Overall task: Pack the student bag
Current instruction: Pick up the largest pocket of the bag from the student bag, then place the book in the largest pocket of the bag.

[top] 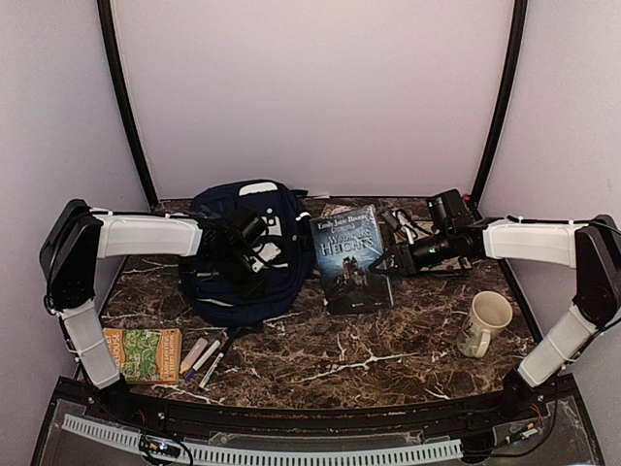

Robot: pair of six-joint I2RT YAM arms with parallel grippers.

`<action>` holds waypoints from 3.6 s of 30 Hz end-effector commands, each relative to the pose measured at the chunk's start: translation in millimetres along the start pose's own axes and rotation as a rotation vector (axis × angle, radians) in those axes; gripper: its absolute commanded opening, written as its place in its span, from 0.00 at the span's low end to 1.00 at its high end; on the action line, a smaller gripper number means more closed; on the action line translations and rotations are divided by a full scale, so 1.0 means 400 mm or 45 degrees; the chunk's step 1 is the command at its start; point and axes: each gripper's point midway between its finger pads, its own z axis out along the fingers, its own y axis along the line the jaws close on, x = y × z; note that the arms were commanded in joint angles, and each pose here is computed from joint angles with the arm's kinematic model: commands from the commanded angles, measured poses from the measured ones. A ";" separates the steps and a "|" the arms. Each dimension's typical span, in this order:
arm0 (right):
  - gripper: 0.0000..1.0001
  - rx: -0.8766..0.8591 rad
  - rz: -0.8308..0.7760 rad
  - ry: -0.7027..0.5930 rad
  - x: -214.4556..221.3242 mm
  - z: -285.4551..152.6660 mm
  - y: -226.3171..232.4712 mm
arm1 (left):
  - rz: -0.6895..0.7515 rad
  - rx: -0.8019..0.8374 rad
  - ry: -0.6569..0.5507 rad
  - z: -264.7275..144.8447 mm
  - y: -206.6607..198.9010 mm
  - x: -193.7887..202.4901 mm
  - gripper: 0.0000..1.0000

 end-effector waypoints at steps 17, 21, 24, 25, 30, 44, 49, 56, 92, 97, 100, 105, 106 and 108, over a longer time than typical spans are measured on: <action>0.00 -0.092 -0.015 -0.083 -0.220 -0.087 0.110 | 0.001 -0.278 -0.575 -0.358 0.039 -0.248 0.00; 0.00 -0.199 0.115 -0.023 -0.204 -0.080 0.138 | -0.047 -0.298 -0.731 -0.437 0.048 -0.284 0.00; 0.00 -0.287 0.186 0.009 -0.189 -0.076 0.163 | -0.081 -0.318 -0.812 -0.471 0.058 -0.304 0.00; 0.00 -0.306 0.210 0.020 -0.182 -0.074 0.169 | -0.088 -0.324 -0.833 -0.481 0.060 -0.312 0.00; 0.00 -0.405 0.298 0.117 -0.120 -0.045 0.212 | -0.088 -0.357 -0.891 -0.519 0.072 -0.348 0.00; 0.00 -0.638 0.463 0.390 0.017 0.125 0.311 | -0.046 -0.186 -1.130 -0.582 0.021 -0.440 0.00; 0.00 -0.663 0.474 0.383 -0.057 0.206 0.310 | 0.012 -0.121 -1.225 -0.622 -0.010 -0.433 0.00; 0.00 -0.707 0.588 0.288 -0.161 0.294 0.273 | 0.028 -0.084 -1.321 -0.695 -0.026 -0.414 0.00; 0.75 -0.163 0.603 0.212 -0.127 0.497 -0.004 | -0.037 -0.150 -1.331 -0.674 0.029 -0.353 0.00; 0.78 -0.113 0.514 0.227 -0.098 0.470 0.045 | -0.047 -0.209 -1.331 -0.672 0.047 -0.343 0.00; 0.81 -0.048 0.423 0.253 -0.069 0.449 0.080 | -0.054 -0.242 -1.326 -0.666 0.057 -0.338 0.00; 0.81 0.060 0.234 0.296 -0.020 0.406 0.109 | -0.068 -0.264 -1.333 -0.673 0.065 -0.333 0.00; 0.81 0.080 0.199 0.301 -0.010 0.398 0.108 | -0.070 -0.269 -1.332 -0.672 0.067 -0.332 0.00; 0.81 0.100 0.133 0.322 0.020 0.387 0.108 | -0.076 -0.281 -1.339 -0.676 0.071 -0.330 0.00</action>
